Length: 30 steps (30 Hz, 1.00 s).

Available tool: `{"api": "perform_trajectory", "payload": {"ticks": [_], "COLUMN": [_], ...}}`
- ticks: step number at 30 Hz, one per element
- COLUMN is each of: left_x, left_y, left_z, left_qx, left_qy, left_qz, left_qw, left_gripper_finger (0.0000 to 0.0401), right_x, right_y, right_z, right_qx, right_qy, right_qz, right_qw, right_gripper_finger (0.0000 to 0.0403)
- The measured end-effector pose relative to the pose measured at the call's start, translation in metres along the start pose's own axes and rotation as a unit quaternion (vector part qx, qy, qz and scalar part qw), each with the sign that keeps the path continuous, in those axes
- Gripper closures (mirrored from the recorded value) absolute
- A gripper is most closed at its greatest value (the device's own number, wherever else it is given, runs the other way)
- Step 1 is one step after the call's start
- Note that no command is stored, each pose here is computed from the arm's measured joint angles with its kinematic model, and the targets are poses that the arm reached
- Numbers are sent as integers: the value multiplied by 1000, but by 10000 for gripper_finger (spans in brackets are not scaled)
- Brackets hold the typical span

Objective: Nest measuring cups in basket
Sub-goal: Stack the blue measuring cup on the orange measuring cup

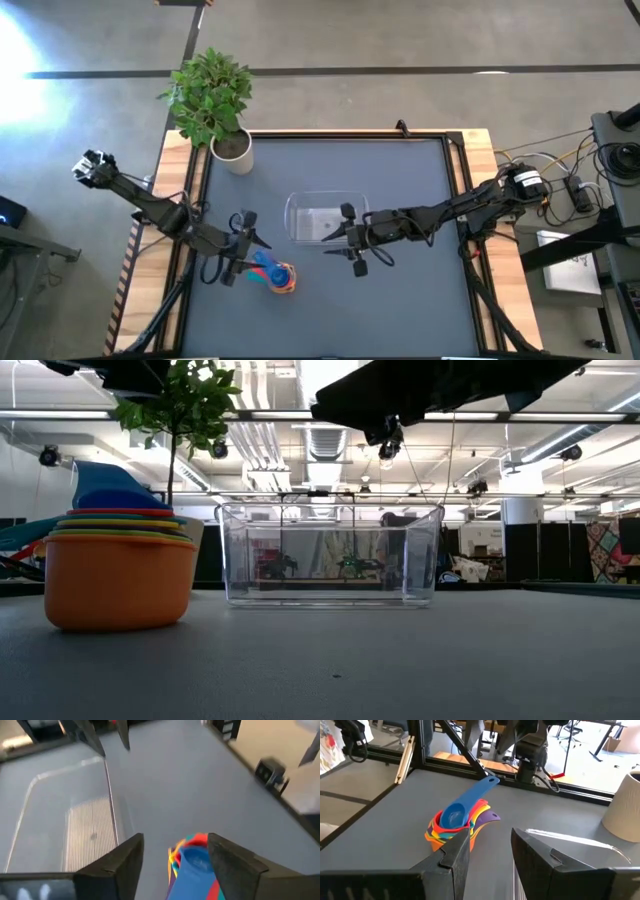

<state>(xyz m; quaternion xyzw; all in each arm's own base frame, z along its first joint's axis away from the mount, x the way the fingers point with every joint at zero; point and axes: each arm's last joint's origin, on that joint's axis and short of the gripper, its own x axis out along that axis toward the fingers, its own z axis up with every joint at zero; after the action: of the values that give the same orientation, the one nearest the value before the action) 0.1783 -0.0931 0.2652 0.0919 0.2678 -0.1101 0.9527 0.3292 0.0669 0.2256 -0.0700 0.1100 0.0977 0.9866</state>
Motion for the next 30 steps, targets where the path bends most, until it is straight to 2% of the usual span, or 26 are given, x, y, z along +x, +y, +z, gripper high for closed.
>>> {"api": "perform_trajectory", "payload": {"ticks": [4,8,13,16,20,24,30], "left_x": [8,21,37,45,55,64,75], "left_y": [-3,-7,-12,-16,-20,-23,-23], "left_z": [9,18,22,27,31,25,16], "left_qx": [9,26,31,40,57,82,109], "left_qy": [44,107,243,298,343,384,402], "left_qz": [3,6,11,6,-15,-24,-11], "left_qw": [999,994,970,954,938,919,909], "left_gripper_finger": [174,168,167,167,167,167,168], "right_x": [0,0,0,0,0,0,-1], "right_y": [0,0,-3,-3,-2,-1,6], "right_z": [-2,-3,-4,-6,-8,-9,-10], "right_qx": [-1,-18,-25,-22,-2,14,21], "right_qy": [12,17,20,29,39,45,51], "right_qz": [1,1,-2,-1,1,2,11], "right_qw": [1000,1000,999,999,999,999,998], "right_gripper_finger": [268,268,268,268,268,268,268]}}
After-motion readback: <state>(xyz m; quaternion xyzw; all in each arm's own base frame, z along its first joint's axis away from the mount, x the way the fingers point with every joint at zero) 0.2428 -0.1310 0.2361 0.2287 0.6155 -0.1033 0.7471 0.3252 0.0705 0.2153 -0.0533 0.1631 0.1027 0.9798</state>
